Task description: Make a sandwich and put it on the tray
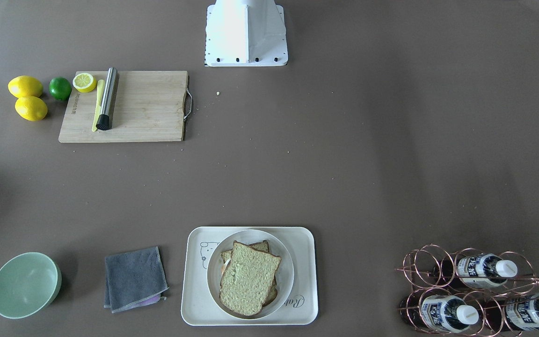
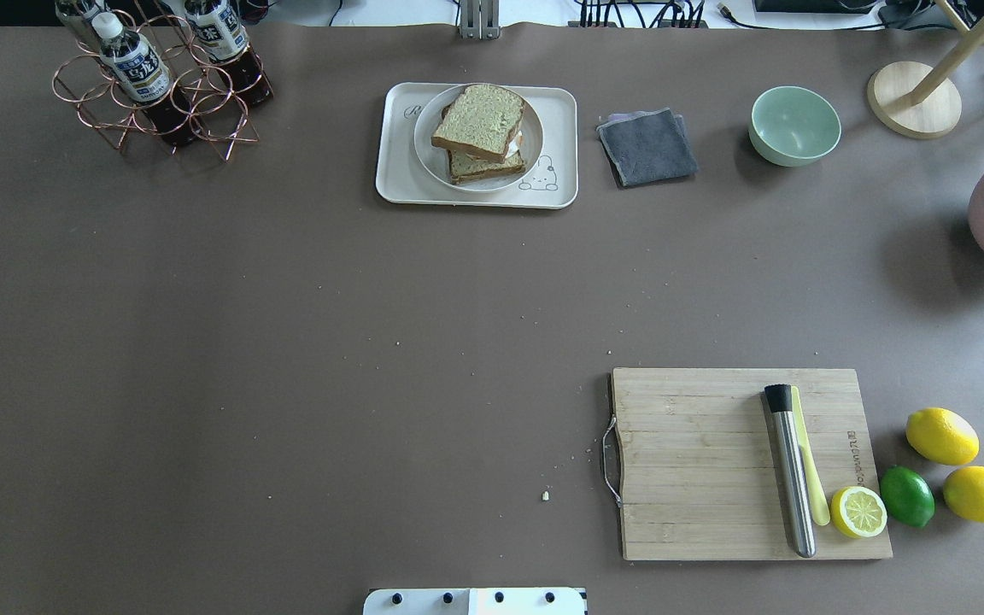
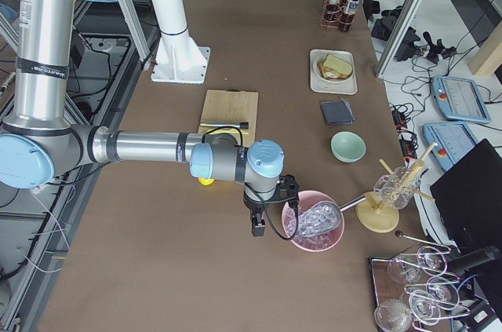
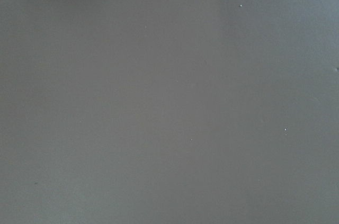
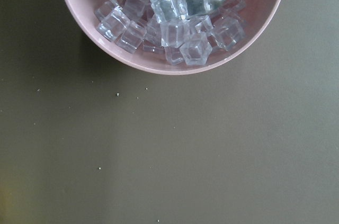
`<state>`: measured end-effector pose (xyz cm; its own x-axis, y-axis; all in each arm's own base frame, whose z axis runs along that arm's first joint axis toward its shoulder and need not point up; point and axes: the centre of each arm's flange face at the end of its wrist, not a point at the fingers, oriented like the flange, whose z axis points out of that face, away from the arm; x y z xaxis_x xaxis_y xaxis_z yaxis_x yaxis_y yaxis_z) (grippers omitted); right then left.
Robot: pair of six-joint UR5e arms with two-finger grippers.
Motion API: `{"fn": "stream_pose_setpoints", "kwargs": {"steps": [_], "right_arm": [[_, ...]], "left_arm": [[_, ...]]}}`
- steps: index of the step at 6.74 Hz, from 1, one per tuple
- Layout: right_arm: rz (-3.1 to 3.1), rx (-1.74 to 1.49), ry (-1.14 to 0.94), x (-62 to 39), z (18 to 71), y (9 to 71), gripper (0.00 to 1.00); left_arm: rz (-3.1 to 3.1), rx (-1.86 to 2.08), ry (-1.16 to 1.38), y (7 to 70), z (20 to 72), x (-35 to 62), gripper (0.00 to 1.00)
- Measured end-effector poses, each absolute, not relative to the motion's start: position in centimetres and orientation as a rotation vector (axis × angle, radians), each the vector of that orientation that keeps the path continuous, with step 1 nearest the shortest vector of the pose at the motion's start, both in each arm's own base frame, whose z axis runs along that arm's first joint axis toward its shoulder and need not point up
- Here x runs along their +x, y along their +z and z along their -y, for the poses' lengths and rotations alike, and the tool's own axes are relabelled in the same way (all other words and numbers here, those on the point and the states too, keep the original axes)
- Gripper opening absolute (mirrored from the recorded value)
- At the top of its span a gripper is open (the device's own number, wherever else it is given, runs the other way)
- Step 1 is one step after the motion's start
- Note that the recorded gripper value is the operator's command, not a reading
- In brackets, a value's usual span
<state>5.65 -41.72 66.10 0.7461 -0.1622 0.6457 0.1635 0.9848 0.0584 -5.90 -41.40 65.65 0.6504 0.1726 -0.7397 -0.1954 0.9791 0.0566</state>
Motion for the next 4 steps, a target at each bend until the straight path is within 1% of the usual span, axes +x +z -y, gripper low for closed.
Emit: {"fn": "stream_pose_setpoints", "kwargs": {"steps": [4], "right_arm": [[0.707, -0.002, -0.176, 5.75, 41.65, 66.15, 1.0]], "left_arm": [[-0.839, -0.035, 0.205, 65.94, 41.13, -5.9, 0.97]]}}
